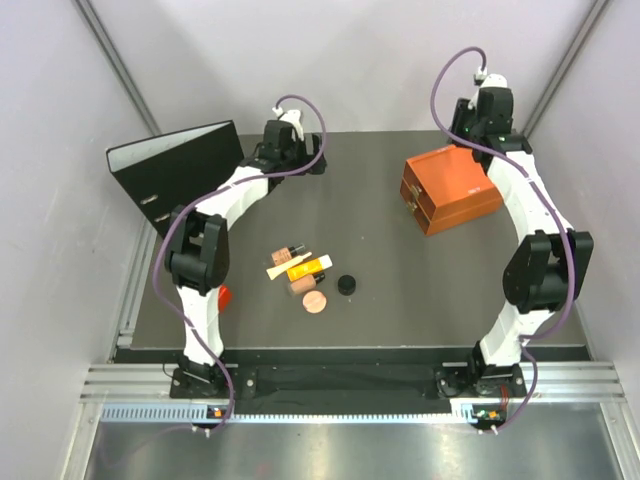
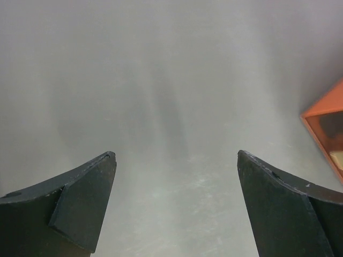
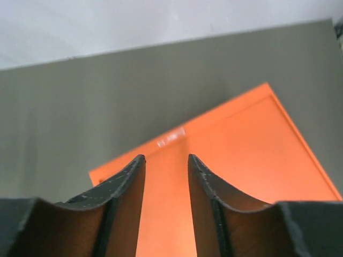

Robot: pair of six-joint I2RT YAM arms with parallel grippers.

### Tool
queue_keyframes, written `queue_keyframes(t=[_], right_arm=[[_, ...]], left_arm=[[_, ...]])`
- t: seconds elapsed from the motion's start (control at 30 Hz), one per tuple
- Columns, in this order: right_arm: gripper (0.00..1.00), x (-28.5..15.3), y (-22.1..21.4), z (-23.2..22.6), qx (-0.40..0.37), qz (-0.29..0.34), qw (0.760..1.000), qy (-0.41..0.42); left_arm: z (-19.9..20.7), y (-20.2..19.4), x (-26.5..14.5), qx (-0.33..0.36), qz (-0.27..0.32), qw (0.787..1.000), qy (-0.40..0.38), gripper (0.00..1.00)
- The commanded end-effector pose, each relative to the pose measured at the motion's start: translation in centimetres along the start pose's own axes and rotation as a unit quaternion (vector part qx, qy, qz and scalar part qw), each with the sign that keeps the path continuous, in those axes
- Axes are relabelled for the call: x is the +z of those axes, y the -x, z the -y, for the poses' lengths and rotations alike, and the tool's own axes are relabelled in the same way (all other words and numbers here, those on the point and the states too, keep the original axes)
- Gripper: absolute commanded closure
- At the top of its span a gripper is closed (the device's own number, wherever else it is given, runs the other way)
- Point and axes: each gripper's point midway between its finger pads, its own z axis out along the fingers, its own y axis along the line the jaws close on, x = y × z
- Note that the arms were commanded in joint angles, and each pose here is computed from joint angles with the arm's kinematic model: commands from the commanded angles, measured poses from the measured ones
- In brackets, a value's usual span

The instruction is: Organize the makeup

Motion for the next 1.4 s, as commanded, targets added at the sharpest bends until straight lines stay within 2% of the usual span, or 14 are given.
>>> queue_keyframes(t=[0.0,0.03,0.07,0.1,0.23,0.27,0.33,0.47,0.57,0.97,1.13,1.37], right_arm=[[0.66,-1.1,-0.1,1.6,0.001,-0.006,1.0,-0.017],[0.72,-0.8,-0.8,1.7,0.002,-0.018,1.0,-0.018],[0.83,-0.6,-1.2,2.1,0.003,-0.027,0.999,-0.022],[1.0,-0.5,-1.3,2.3,0.006,-0.03,0.999,-0.025],[1.0,0.1,-2.8,2.7,0.014,-0.056,0.998,-0.022],[1.0,0.2,-3.3,2.7,0.015,-0.061,0.998,-0.019],[1.0,0.5,-3.9,2.5,0.017,-0.071,0.997,-0.011],[1.0,1.1,-6.2,2.1,0.024,-0.105,0.994,0.003],[1.0,1.5,-7.7,1.9,0.03,-0.124,0.992,0.01],[1.0,1.6,-11.8,2.0,0.036,-0.168,0.985,0.014],[1.0,2.1,-13.2,2.2,0.034,-0.183,0.982,0.014],[1.0,2.4,-13.6,2.2,0.029,-0.185,0.982,0.018]], left_arm=[[4.8,0.9,0.7,-0.034,0.001,0.993,-0.112,0.01],[7.1,0.3,0.2,-0.031,-0.01,0.983,-0.179,0.01],[7.9,-0.4,0.2,-0.036,-0.011,0.979,-0.201,0.01],[9.1,0.5,0.2,-0.035,0.013,0.973,-0.228,0.01],[11.4,-1.1,0.4,-0.051,-0.002,0.957,-0.286,0.01],[12.3,-1.5,0.0,-0.074,-0.015,0.948,-0.31,0.01],[12.9,-1.3,0.3,-0.09,-0.006,0.938,-0.336,0.01],[14.8,-1.5,-0.6,-0.164,-0.023,0.899,-0.405,0.01],[15.4,-1.4,-0.2,-0.198,-0.027,0.885,-0.421,0.01],[19.7,-3.8,0.1,-0.215,-0.059,0.87,-0.441,0.01],[22.4,-3.9,-0.3,-0.222,-0.059,0.854,-0.467,0.05],[23.9,-4.6,0.5,-0.254,-0.064,0.839,-0.477,0.1]])
